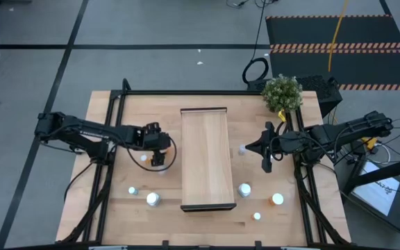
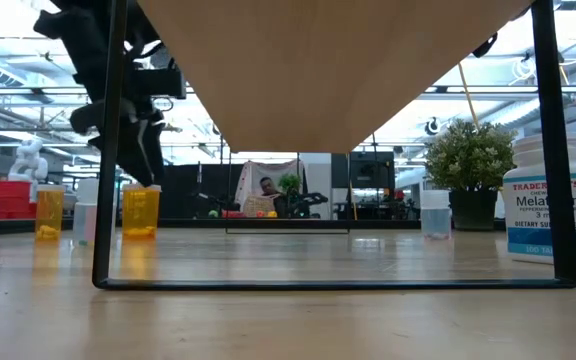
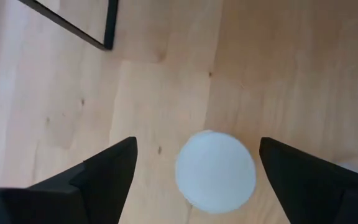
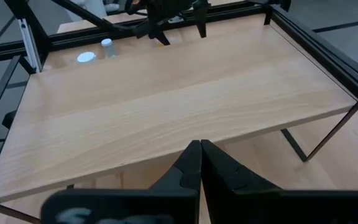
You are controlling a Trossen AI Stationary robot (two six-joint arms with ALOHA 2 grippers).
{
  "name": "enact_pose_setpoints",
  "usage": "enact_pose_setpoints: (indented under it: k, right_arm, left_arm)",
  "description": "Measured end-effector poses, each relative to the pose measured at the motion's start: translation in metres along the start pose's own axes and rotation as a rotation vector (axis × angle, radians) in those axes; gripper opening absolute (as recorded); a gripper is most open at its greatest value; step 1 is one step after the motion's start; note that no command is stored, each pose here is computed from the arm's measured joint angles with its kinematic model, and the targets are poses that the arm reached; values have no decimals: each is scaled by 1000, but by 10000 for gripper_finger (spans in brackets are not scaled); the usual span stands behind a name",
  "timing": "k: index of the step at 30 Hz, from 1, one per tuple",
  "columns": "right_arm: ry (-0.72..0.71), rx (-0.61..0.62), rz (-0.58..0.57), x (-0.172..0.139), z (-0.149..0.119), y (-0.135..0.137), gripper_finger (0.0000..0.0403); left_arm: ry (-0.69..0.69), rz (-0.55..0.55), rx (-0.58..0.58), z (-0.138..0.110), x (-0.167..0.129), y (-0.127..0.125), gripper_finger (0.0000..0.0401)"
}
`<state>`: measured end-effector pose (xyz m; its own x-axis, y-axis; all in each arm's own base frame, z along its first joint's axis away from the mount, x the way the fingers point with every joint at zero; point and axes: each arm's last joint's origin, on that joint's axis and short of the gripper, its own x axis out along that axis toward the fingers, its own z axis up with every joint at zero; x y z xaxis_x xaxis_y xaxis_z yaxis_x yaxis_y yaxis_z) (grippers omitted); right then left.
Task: Pick and place medicine bottles onto shelf by color
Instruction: Put the top large orange pill bottle on the shelf
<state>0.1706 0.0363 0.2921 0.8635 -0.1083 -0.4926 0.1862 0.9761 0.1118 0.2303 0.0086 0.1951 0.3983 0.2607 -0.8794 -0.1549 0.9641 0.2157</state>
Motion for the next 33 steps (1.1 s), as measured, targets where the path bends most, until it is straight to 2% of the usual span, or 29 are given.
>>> enact_pose_setpoints:
  k: [7, 17, 22, 33]
  right_arm:
    - [0, 0, 1, 0, 0, 0, 0]
    - [0, 0, 1, 0, 0, 0, 0]
    - [0, 0, 2, 0, 0, 0, 0]
    - [0, 0, 2, 0, 0, 0, 0]
  left_arm:
    - [14, -86, -42, 0, 2, 5, 314]
    - [30, -87, -47, -7, 7, 4, 290]
    - [42, -80, -59, -16, 14, 2, 289]
    - [32, -64, -58, -16, 15, 2, 289]
